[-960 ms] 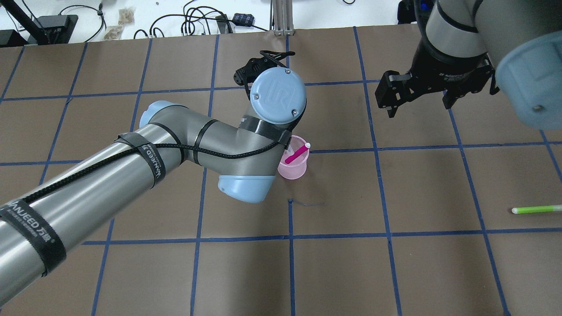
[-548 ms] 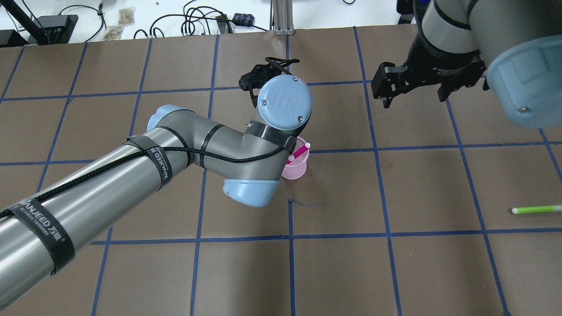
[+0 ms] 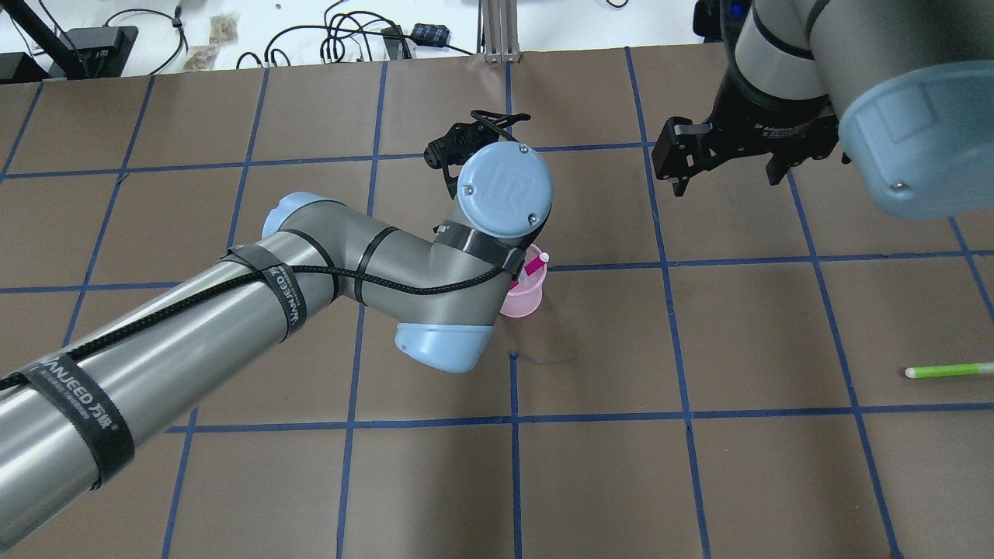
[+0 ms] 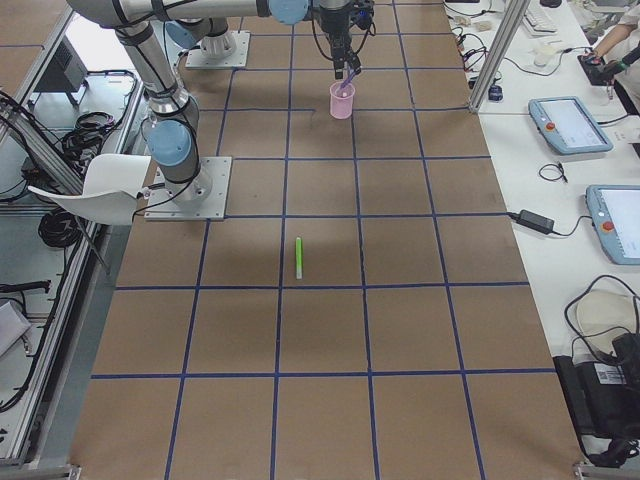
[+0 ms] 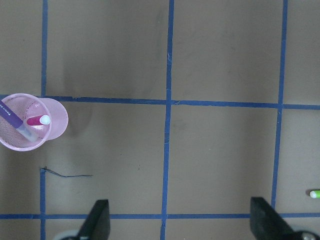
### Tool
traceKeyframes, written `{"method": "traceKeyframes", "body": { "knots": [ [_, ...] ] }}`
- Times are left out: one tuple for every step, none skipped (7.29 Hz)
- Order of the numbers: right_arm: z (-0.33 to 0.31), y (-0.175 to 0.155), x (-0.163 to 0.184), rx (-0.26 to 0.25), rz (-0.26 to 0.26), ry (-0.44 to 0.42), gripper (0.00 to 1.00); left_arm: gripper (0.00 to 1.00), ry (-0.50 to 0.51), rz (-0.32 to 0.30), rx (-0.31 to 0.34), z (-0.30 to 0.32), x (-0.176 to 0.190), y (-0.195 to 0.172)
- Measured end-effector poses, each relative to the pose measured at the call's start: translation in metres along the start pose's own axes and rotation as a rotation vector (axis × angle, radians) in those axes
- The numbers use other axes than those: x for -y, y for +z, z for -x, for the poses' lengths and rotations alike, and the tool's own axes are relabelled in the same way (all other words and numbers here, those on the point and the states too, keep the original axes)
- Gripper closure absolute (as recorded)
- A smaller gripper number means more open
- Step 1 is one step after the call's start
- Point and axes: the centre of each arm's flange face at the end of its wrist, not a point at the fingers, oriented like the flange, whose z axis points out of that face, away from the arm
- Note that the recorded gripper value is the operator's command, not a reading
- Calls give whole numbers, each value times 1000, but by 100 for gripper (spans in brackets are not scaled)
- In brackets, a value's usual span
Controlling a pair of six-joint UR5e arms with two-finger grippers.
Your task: Insert purple and pink pens into pink cup
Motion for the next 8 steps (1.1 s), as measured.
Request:
{"method": "traceKeyframes", "body": {
  "knots": [
    [0, 1, 0, -1, 2, 0, 0, 0, 7, -2, -5, -1, 2, -2],
    [0, 1, 0, -1, 3, -1, 0, 0, 11, -2, -9, -2, 2, -3],
    [0, 2, 0, -1, 3, -3, 0, 0, 13, -2, -11, -2, 3, -3],
    [0, 2, 0, -1, 4, -4, 0, 0, 13, -1, -12, -2, 3, -4],
    [0, 2, 0, -1, 4, -4, 0, 0, 15, -4, -14, -2, 5, -5],
    [0, 2, 0, -2, 5, -5, 0, 0, 51, -11, -18, -1, 11, -8],
    [1, 3, 0, -2, 4, -6, 0, 0, 133, -18, -15, 4, 25, -9],
    [1, 6, 3, -2, 2, -6, 0, 0, 215, -1, -3, 18, 48, -6]
  ]
}}
